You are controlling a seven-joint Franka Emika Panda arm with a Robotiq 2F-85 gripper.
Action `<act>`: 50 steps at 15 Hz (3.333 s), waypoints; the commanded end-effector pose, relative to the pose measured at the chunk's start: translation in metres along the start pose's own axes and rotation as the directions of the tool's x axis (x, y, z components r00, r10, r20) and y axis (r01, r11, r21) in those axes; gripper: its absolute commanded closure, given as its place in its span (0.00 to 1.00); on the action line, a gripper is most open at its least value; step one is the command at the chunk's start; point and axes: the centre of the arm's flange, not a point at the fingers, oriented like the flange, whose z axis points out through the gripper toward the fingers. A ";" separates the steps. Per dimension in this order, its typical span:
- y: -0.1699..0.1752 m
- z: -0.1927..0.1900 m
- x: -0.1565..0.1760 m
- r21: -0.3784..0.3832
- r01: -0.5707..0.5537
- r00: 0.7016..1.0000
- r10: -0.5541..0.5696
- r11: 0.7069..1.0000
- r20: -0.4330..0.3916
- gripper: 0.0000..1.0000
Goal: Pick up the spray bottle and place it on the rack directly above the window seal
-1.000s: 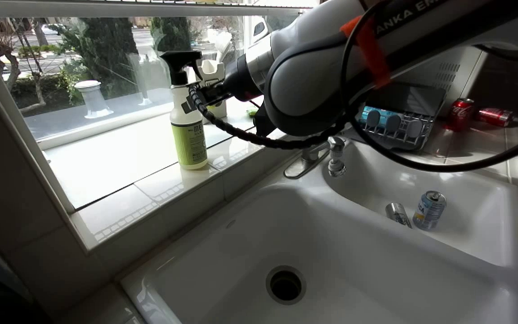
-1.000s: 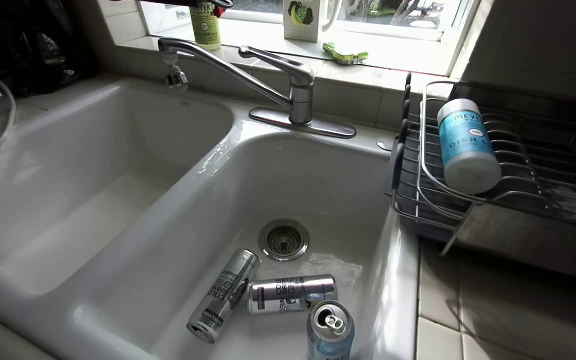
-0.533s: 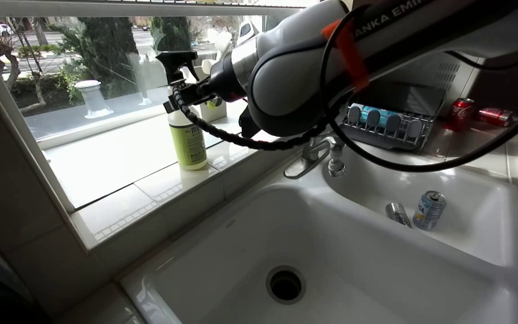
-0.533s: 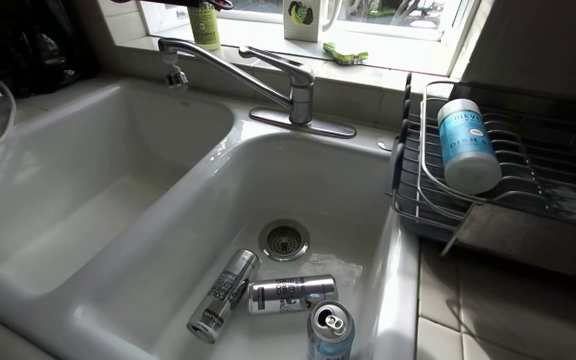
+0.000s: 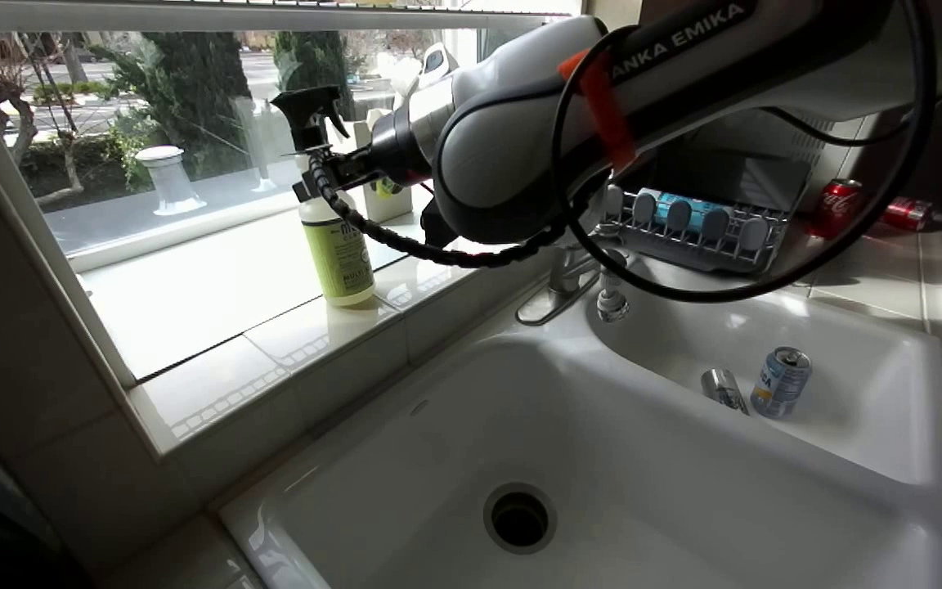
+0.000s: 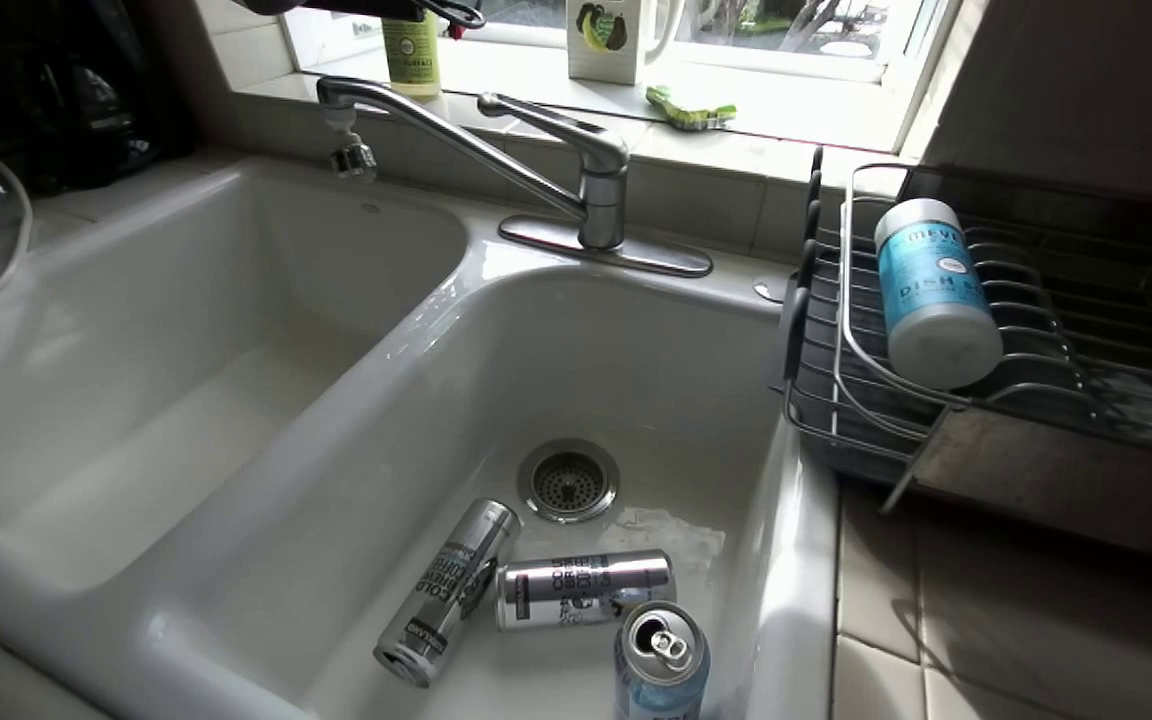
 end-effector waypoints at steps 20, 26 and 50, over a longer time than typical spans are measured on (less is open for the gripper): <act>-0.041 -0.111 -0.030 -0.097 0.193 0.967 -0.206 0.976 -0.152 0.81; -0.056 -0.169 0.008 -0.146 0.182 0.963 -0.206 0.972 -0.175 0.81; -0.077 -0.140 0.252 -0.017 0.277 0.937 -0.274 0.961 -0.216 0.81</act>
